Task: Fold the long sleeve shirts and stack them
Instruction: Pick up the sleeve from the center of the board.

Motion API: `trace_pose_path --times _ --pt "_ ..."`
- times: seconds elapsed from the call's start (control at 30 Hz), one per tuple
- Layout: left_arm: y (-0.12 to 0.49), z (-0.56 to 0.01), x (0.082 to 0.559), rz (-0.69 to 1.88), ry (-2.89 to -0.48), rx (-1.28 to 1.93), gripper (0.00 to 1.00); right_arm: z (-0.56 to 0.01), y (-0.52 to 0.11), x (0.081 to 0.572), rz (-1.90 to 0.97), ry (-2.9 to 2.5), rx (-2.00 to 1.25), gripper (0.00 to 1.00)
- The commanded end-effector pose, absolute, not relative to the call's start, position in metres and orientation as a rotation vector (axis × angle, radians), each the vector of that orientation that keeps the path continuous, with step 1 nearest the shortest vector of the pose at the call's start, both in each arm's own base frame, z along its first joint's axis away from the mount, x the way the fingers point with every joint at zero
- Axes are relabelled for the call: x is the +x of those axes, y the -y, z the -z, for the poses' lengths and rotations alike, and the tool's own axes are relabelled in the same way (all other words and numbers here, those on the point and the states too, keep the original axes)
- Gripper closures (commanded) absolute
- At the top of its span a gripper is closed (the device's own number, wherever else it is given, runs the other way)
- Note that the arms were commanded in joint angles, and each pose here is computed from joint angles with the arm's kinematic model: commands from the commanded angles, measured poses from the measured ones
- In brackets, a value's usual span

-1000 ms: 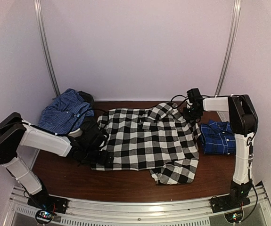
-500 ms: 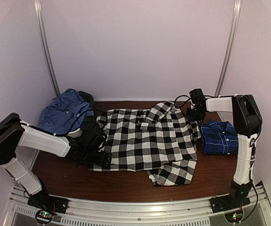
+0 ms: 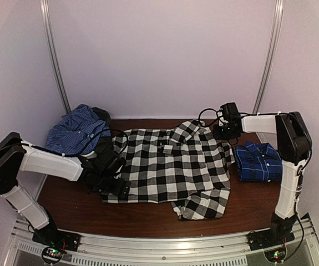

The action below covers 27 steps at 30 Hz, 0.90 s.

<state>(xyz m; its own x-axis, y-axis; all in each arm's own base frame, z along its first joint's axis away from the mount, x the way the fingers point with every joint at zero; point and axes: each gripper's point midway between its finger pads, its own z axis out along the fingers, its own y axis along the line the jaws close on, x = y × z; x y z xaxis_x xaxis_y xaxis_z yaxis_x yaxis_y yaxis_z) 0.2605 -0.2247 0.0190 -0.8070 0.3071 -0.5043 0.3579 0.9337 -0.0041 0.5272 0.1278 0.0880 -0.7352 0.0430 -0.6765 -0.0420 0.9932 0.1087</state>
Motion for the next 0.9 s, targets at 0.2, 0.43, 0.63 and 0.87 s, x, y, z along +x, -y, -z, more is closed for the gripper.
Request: trace_pose_path --times 0.2,0.43,0.63,0.87 --pt "0.285 -0.098 0.288 0.414 -2.379 0.561 0.02 -0.118 -0.183 0.428 -0.308 -2.372 -0.220 0.54" --pt "0.285 -0.126 0.274 0.516 -2.304 0.595 0.02 -0.121 -0.212 0.302 -0.378 -2.428 -0.366 0.30" --pt "0.276 -0.150 0.271 0.523 -2.261 0.564 0.02 -0.115 -0.239 0.207 -0.495 -2.421 -0.558 0.23" --pt "0.284 -0.150 0.269 0.567 -2.305 0.572 0.02 -0.092 -0.267 0.147 -0.544 -2.417 -0.781 0.24"
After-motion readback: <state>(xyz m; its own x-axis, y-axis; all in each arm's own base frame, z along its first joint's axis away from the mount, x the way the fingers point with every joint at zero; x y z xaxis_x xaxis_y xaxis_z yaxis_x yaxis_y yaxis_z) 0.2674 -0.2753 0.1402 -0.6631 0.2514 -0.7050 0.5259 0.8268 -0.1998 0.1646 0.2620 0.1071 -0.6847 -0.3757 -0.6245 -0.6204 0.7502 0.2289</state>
